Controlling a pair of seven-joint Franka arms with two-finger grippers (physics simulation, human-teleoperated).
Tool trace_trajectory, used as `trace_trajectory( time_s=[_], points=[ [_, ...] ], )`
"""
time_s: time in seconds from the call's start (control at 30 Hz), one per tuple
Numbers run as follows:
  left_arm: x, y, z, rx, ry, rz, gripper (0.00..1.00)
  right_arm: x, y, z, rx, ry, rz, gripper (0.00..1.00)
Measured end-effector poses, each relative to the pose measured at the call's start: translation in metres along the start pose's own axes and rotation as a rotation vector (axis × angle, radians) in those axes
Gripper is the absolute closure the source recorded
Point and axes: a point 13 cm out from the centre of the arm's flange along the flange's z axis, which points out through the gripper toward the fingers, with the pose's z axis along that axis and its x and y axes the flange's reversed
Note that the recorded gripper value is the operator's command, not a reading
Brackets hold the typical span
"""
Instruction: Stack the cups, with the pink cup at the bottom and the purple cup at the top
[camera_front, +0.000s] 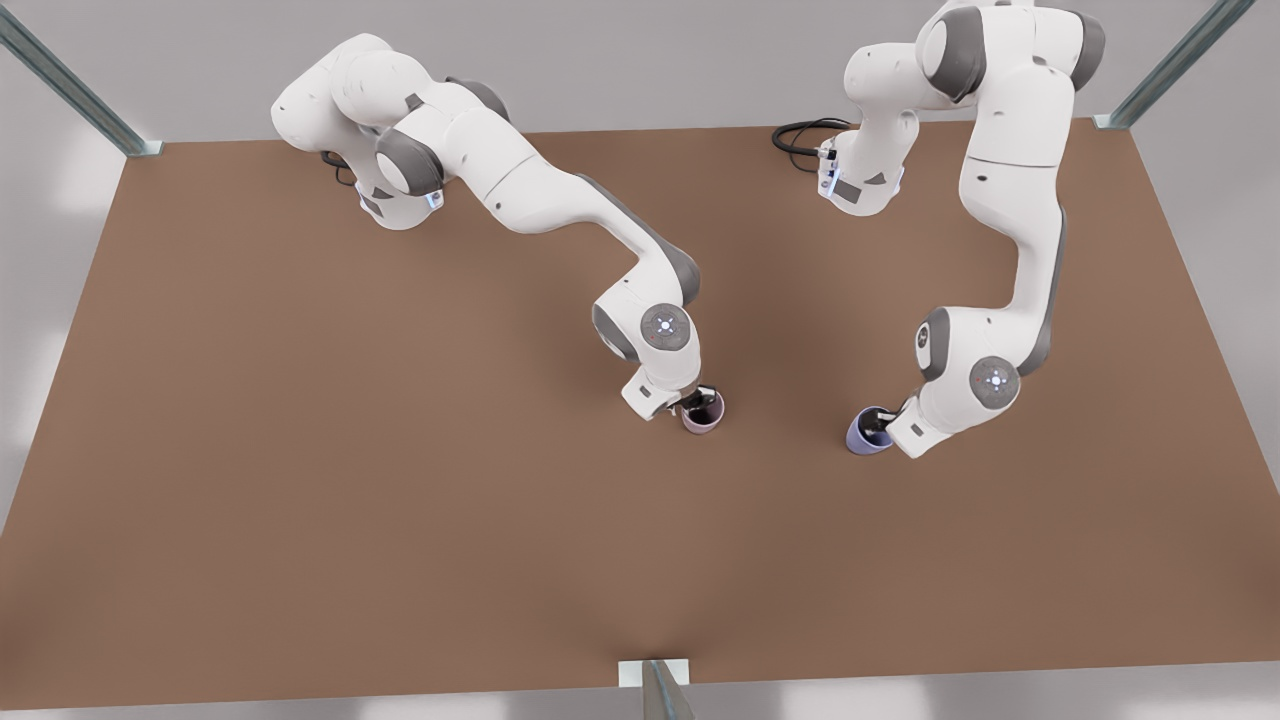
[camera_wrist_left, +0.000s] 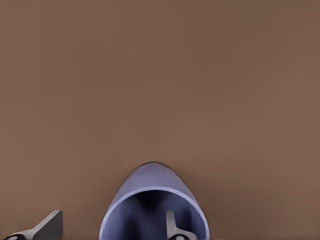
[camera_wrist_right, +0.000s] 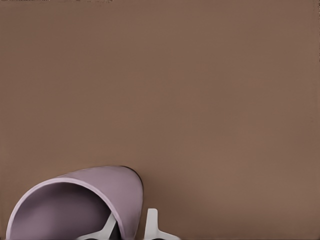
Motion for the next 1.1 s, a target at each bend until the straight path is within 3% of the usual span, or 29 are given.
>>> trace_trajectory(
  time_s=[0.07, 0.1, 0.17, 0.27, 0.3, 0.33, 0.37, 0.53, 0.63, 0.87, 1.1],
  points=[
    [-0.002, 0.001, 0.001, -0.001, -0.009, 0.001, 0.0, 0.001, 0.004, -0.007, -0.009, -0.001, 0.016, 0.62],
    [-0.002, 0.002, 0.001, -0.001, -0.012, 0.002, 0.18, 0.001, 0.006, -0.013, -0.016, -0.003, 0.023, 0.61],
    [-0.003, 0.002, 0.001, -0.001, -0.017, 0.003, 0.43, -0.001, 0.014, -0.036, -0.044, -0.008, 0.043, 0.6],
    [-0.004, 0.002, 0.002, 0.0, -0.022, 0.004, 0.45, -0.016, 0.008, -0.095, -0.091, -0.018, 0.094, 0.52],
    [-0.005, 0.002, 0.001, 0.0, -0.023, 0.004, 0.49, -0.03, -0.004, -0.123, -0.105, -0.026, 0.12, 0.35],
    [-0.005, 0.002, 0.001, 0.0, -0.024, 0.005, 0.52, -0.044, -0.03, -0.151, -0.103, -0.027, 0.155, 0.1],
    [-0.005, 0.002, 0.001, 0.0, -0.025, 0.006, 0.54, -0.06, -0.071, -0.179, -0.092, -0.025, 0.202, 0.0],
    [-0.006, 0.002, 0.001, 0.0, -0.028, 0.008, 0.72, -0.152, -0.364, -0.338, -0.063, -0.034, 0.483, 0.0],
    [-0.007, 0.001, 0.0, -0.001, -0.03, 0.01, 0.79, -0.147, -0.488, -0.416, 0.037, -0.082, 0.489, 0.0],
    [-0.022, -0.027, -0.06, 0.034, -0.091, 0.013, 0.79, -0.13, -0.522, -0.442, 0.161, -0.017, 0.281, 0.0],
    [-0.014, -0.198, -0.128, 0.128, -0.083, 0.159, 0.79, -0.133, -0.558, -0.445, 0.196, 0.025, 0.185, 0.0]
  ],
)
